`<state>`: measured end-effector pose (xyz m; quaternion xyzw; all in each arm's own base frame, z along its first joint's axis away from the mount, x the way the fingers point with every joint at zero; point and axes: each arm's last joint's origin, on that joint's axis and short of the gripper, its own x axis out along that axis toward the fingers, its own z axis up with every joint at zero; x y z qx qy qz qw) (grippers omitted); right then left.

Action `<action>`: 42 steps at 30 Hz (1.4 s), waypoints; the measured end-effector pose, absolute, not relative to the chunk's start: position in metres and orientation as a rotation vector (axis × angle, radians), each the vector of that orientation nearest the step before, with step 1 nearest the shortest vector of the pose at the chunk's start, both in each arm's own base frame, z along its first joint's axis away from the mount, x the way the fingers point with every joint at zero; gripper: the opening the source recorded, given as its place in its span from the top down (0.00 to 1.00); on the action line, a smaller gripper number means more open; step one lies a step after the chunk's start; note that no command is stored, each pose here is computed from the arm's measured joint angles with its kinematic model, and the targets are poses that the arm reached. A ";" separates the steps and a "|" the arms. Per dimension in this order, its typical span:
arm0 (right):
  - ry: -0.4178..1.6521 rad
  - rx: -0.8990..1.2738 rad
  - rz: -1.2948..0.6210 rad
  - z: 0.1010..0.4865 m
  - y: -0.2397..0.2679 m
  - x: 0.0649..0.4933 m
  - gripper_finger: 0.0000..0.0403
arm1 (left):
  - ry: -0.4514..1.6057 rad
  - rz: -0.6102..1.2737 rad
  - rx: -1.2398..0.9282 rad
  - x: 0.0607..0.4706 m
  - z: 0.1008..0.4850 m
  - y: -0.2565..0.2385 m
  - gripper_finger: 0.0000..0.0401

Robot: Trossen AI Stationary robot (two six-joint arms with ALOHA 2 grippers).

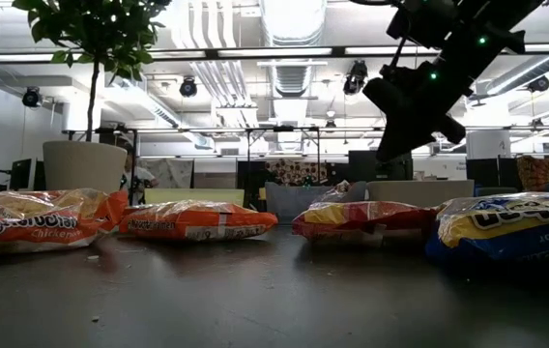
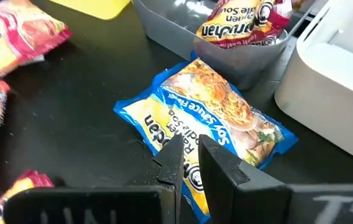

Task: Sort Maruchan noodles
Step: Put the blue noodle pack into the white bin

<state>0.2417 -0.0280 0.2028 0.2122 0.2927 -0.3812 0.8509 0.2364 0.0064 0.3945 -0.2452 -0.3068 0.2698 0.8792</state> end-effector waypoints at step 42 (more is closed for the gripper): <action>0.606 0.643 -0.704 0.204 -0.023 0.246 0.91 | -0.106 0.701 0.142 0.246 0.404 -0.006 0.91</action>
